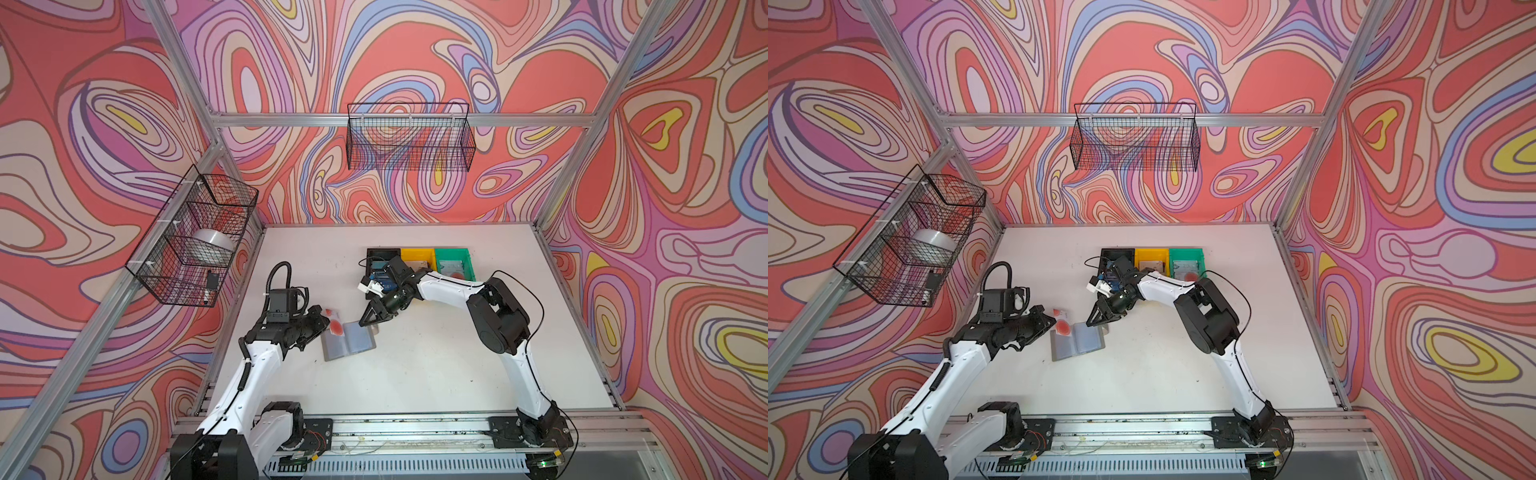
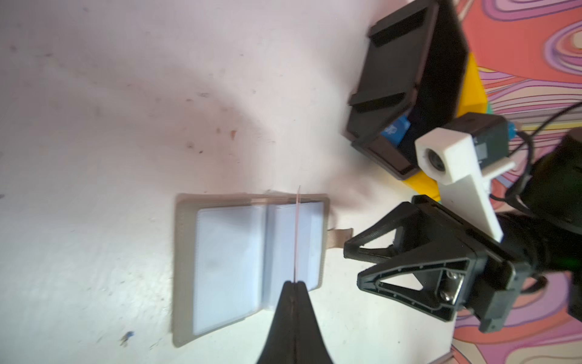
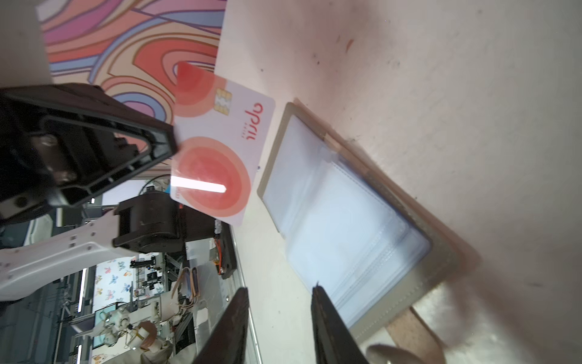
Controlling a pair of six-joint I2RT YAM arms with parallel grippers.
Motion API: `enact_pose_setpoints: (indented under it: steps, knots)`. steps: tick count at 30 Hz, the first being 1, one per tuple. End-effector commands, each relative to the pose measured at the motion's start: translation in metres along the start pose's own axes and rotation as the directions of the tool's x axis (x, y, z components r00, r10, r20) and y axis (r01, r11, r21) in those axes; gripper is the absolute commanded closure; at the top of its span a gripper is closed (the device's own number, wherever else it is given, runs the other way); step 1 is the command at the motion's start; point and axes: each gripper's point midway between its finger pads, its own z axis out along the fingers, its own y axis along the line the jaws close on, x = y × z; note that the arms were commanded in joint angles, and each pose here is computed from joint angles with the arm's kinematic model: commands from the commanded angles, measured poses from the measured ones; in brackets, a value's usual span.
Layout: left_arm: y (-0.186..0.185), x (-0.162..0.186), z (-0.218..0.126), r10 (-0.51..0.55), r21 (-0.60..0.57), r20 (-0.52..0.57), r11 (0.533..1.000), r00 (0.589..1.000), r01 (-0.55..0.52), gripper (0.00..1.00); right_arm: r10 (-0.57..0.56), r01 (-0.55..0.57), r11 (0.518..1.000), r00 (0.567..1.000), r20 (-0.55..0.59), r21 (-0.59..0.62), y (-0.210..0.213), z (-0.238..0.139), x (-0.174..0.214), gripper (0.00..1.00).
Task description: Take the credit cards out of the card holder
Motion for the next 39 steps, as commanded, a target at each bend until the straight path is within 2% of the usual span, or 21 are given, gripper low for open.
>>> enact_pose_setpoints:
  steps: [1,7,8,12,17,25,30,39]
  knots:
    - [-0.042,-0.011,-0.007,0.008,0.234,0.056,0.972,0.998,-0.021,1.00,-0.078,0.083,0.985,0.996,0.033,-0.152,0.044,-0.021,-0.017,0.61]
    - [-0.070,-0.016,-0.015,0.017,0.386,0.075,0.921,0.997,-0.044,1.00,-0.090,0.098,0.968,0.995,0.045,-0.230,0.052,-0.028,-0.034,0.59]
    - [-0.063,-0.009,-0.009,0.001,0.391,0.056,0.920,0.998,-0.023,1.00,-0.090,0.098,0.968,0.995,0.045,-0.233,0.052,-0.028,-0.036,0.59]
    - [-0.074,-0.011,-0.013,-0.012,0.468,0.070,0.884,0.997,-0.023,1.00,-0.094,0.104,0.967,0.994,0.051,-0.232,0.051,-0.027,-0.043,0.59]
    - [-0.077,-0.010,-0.018,-0.002,0.479,0.082,0.877,0.997,-0.038,1.00,-0.091,0.102,0.968,0.994,0.055,-0.228,0.050,-0.027,-0.046,0.58]
    - [-0.079,-0.009,-0.021,0.007,0.477,0.084,0.877,0.996,-0.046,1.00,-0.091,0.104,0.986,0.991,0.102,-0.130,0.039,-0.043,-0.049,0.58]
    - [-0.078,-0.010,-0.019,0.002,0.478,0.083,0.877,0.997,-0.042,1.00,-0.079,0.093,0.985,0.992,0.100,-0.142,0.038,-0.044,-0.050,0.58]
    - [-0.077,-0.010,-0.012,0.001,0.480,0.057,0.877,0.998,-0.028,1.00,-0.070,0.096,0.963,0.992,0.109,-0.250,0.053,-0.045,-0.055,0.59]
